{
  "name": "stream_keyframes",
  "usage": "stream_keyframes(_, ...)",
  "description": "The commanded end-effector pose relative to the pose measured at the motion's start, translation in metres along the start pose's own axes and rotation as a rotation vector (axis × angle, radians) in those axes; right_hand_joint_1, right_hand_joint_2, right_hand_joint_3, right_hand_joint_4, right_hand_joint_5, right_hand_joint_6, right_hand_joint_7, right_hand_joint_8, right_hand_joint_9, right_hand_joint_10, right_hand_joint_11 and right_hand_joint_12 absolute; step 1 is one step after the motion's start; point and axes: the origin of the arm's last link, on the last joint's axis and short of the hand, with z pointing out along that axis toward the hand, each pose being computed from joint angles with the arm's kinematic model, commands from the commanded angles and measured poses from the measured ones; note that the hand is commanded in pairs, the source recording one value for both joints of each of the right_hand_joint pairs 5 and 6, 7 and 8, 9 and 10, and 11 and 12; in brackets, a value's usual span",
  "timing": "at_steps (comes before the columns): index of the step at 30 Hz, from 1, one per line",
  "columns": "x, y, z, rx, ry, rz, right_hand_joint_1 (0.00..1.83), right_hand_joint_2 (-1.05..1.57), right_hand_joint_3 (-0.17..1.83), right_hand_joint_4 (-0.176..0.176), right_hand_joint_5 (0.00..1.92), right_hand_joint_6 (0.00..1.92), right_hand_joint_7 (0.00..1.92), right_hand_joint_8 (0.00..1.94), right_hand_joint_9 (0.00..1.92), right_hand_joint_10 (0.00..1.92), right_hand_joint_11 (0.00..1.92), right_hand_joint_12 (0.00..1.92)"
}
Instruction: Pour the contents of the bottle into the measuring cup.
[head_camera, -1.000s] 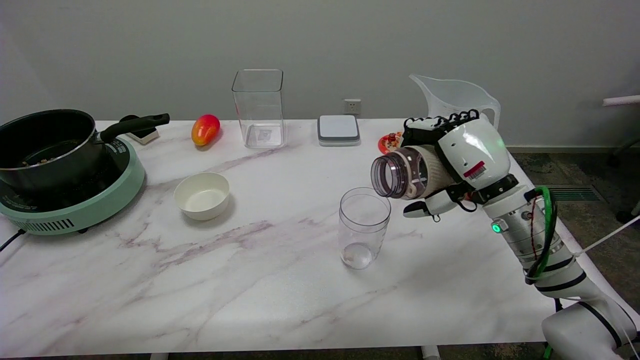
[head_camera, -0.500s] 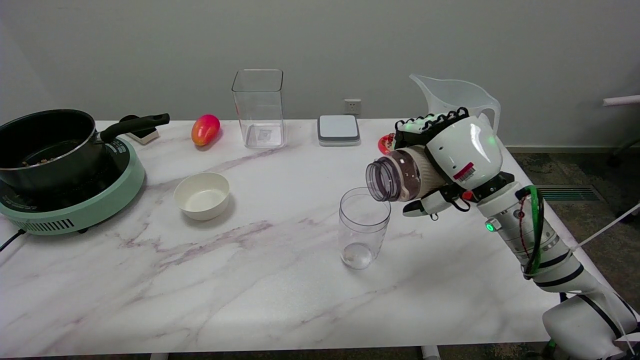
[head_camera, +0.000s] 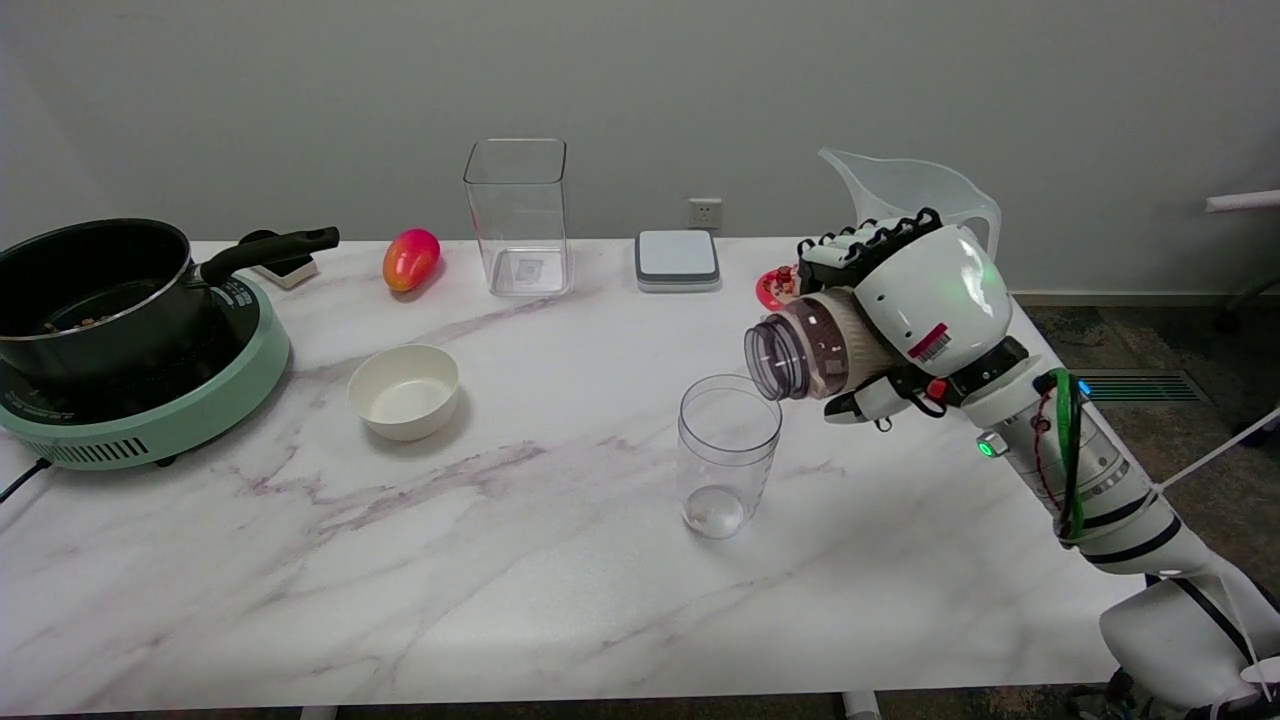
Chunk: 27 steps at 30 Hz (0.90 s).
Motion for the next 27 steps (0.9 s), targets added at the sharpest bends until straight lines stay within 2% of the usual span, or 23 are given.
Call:
stream_keyframes(1, 0.001, 0.011, -0.001, 0.036, -0.028, -0.139, 1.42, 1.4, 0.25, 0.0, 1.92, 1.92, 1.92, 1.92, 1.59, 1.59, 1.3, 1.3)
stream_keyframes(11, 0.002, 0.013, 0.002, 0.075, -0.022, -0.189, 1.44, 1.37, 0.26, 0.0, 1.92, 1.92, 1.92, 1.92, 1.57, 1.57, 1.29, 1.29)
stream_keyframes(27, 0.005, -0.003, 0.012, 0.112, 0.021, -0.152, 1.46, 1.34, 0.28, 0.0, 1.92, 1.92, 1.92, 1.92, 1.56, 1.56, 1.29, 1.29)
